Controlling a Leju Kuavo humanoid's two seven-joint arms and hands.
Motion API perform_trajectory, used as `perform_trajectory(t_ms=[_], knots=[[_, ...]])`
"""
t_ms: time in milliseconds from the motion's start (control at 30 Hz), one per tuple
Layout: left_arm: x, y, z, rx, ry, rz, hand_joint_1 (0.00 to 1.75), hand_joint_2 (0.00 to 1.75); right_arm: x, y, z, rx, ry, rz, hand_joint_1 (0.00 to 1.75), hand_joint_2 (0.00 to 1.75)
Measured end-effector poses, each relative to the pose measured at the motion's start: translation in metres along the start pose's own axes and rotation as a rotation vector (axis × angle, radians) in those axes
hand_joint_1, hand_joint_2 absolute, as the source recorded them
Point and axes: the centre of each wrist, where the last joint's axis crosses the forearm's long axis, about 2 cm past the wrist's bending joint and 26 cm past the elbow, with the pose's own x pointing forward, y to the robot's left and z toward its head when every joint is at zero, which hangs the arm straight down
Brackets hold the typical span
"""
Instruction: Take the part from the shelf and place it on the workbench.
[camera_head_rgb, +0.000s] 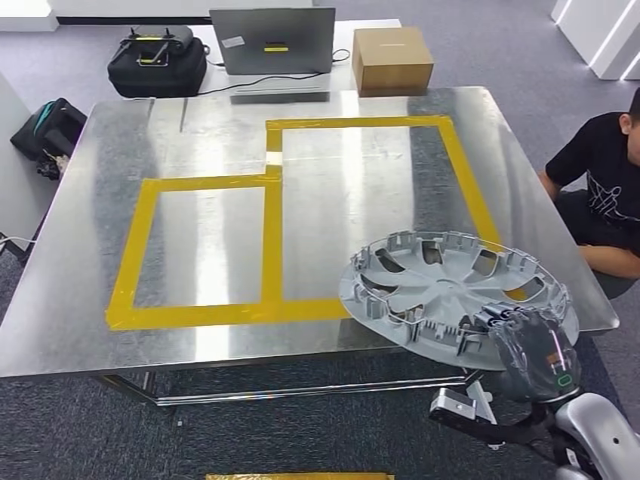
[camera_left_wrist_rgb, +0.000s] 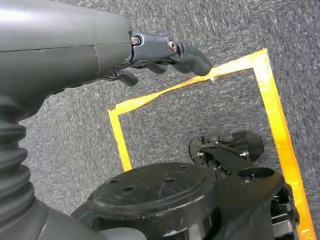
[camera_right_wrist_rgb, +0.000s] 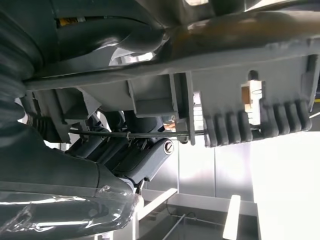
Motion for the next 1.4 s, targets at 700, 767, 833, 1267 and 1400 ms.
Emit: perform_trajectory(t_ms=[700, 767, 833, 1267, 1400], knots=[[-0.001, 0.001, 0.000, -0.033, 0.030, -0.021, 0.00, 1.75, -0.051, 0.006, -0.006, 0.156, 0.083, 0.035, 1.75, 1.75], [-0.001, 0.002, 0.000, -0.031, 0.031, -0.024, 0.00, 1.75, -0.056, 0.006, -0.005, 0.161, 0.102, 0.044, 1.75, 1.75], [-0.001, 0.002, 0.000, -0.029, 0.031, -0.027, 0.00, 1.75, -0.060, 0.006, -0.004, 0.164, 0.115, 0.051, 1.75, 1.75], [0.000, 0.004, -0.001, -0.029, 0.037, -0.056, 0.00, 1.75, -0.077, 0.007, -0.002, 0.177, 0.120, 0.069, 1.75, 1.75], [0.000, 0.004, -0.001, -0.031, 0.038, -0.064, 0.00, 1.75, -0.080, 0.007, -0.002, 0.176, 0.112, 0.073, 1.75, 1.75]])
